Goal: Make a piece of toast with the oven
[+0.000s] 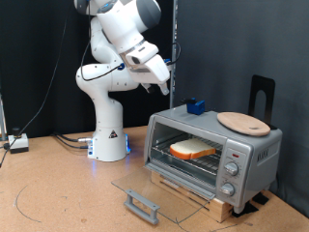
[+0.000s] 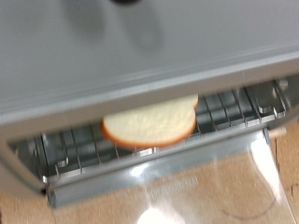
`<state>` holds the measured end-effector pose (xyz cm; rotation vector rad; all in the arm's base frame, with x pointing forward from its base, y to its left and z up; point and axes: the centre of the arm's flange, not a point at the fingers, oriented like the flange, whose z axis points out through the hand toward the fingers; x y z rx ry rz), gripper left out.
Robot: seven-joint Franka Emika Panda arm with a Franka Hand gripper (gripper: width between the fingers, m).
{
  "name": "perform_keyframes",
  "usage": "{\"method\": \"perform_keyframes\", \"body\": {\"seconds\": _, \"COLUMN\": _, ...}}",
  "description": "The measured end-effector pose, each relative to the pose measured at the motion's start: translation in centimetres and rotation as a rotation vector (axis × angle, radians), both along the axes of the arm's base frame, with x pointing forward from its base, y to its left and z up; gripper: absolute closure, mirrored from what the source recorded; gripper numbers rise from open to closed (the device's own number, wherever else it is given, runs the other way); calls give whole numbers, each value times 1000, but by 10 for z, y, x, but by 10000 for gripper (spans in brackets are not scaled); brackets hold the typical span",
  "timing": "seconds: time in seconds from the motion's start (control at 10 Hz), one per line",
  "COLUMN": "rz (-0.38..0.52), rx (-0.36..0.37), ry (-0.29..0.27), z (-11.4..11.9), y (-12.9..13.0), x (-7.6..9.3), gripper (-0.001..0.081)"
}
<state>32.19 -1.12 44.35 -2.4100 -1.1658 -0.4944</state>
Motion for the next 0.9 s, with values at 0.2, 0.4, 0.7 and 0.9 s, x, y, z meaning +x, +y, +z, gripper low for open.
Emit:
{"method": "perform_keyframes", "body": {"seconds": 0.2, "rz": -4, "rx": -11, "ry": -17, "z": -4, "y": -22, "x": 6, "gripper": 2}}
{"method": "perform_keyframes", "body": {"seconds": 0.4, "rz": -82, "rx": 43, "ry": 20, "z": -5, "y": -17, "x": 6, "gripper": 2}}
{"method": "perform_keyframes", "body": {"seconds": 0.7, "rz": -397, "rx": 191, "ry": 212, "z": 0, "y": -4, "x": 7, "gripper": 2}}
{"method": "perform_keyframes", "body": {"seconds": 0.9, "rz": -597, "rx": 234, "ry": 319, "z": -2, "y": -9, "x": 5, "gripper": 2}}
